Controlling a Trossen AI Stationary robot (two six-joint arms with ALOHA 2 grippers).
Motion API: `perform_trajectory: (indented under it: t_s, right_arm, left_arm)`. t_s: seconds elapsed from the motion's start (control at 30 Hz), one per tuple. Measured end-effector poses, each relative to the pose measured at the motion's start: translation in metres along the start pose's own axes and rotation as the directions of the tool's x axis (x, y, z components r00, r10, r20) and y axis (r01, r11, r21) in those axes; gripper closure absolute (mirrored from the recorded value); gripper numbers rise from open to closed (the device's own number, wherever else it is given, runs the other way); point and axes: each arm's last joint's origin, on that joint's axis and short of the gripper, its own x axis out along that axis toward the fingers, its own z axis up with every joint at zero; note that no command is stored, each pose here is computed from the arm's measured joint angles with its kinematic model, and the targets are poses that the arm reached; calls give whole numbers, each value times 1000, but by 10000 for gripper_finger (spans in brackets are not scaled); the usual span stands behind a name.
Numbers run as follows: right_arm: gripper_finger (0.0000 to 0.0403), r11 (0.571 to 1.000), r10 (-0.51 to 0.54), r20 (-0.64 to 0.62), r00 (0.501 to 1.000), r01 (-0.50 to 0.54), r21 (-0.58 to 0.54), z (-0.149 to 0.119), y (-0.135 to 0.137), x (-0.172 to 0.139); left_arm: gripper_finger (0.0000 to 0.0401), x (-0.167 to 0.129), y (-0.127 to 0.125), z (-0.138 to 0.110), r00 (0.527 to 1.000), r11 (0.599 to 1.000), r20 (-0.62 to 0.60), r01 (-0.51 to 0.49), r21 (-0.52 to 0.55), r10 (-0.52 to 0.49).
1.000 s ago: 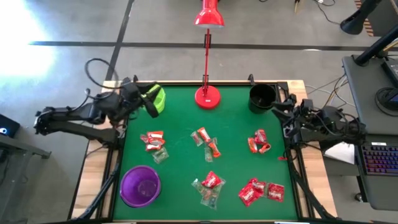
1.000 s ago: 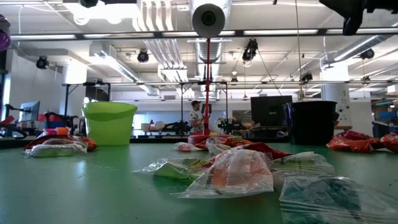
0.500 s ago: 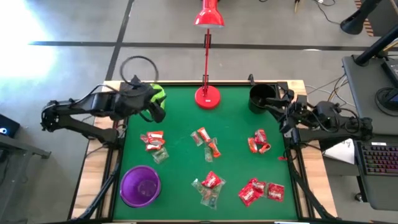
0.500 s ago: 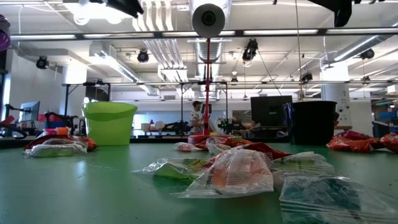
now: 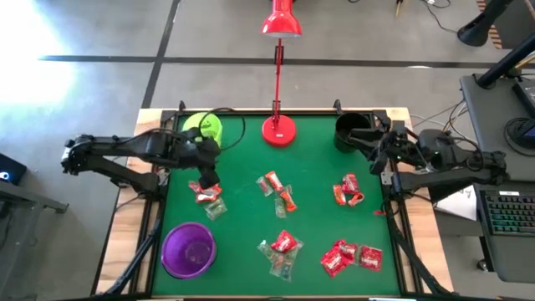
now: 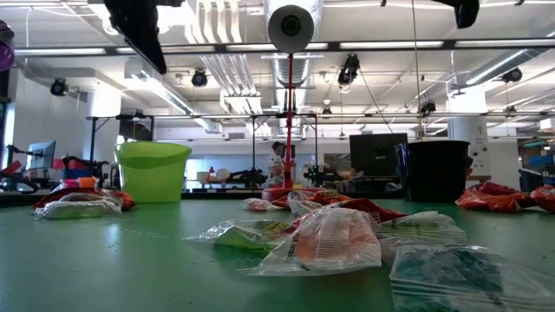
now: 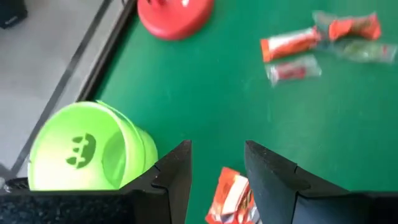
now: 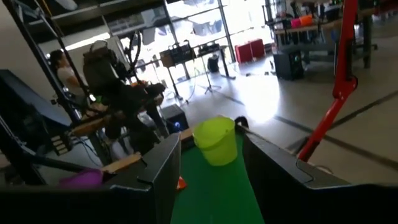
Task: Sort candy
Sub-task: Put the transparent candy into the green bucket
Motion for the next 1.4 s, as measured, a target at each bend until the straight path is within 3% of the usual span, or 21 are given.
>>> perform_trajectory:
  t_s: [0.17, 0.33, 0.7, 1.07, 1.27, 1.4]
  right_arm:
    - [236, 999, -29, -89, 996, 31, 19, -11, 4, 20]
    - [236, 999, -38, -116, 992, 40, 14, -13, 6, 28]
    - [236, 999, -33, -102, 994, 37, 40, -9, 8, 28]
    - [236, 999, -31, -97, 995, 35, 37, -6, 9, 28]
    - [236, 999, -30, -94, 995, 32, 21, -5, 8, 27]
    - [236, 999, -29, -91, 995, 30, 11, -5, 8, 26]
  left_arm:
    - [271, 27, -13, -5, 996, 995, 11, 83, 47, -83]
    - [271, 53, -27, 0, 984, 978, 89, 139, 158, -154]
    - [271, 93, -50, 18, 989, 928, 49, 116, 354, -142]
    - [271, 120, -57, 70, 996, 948, -33, 88, 305, -82]
    - [271, 127, -62, 84, 995, 901, -93, 78, 427, -42]
    - [271, 114, -59, 93, 996, 905, -56, 84, 417, -66]
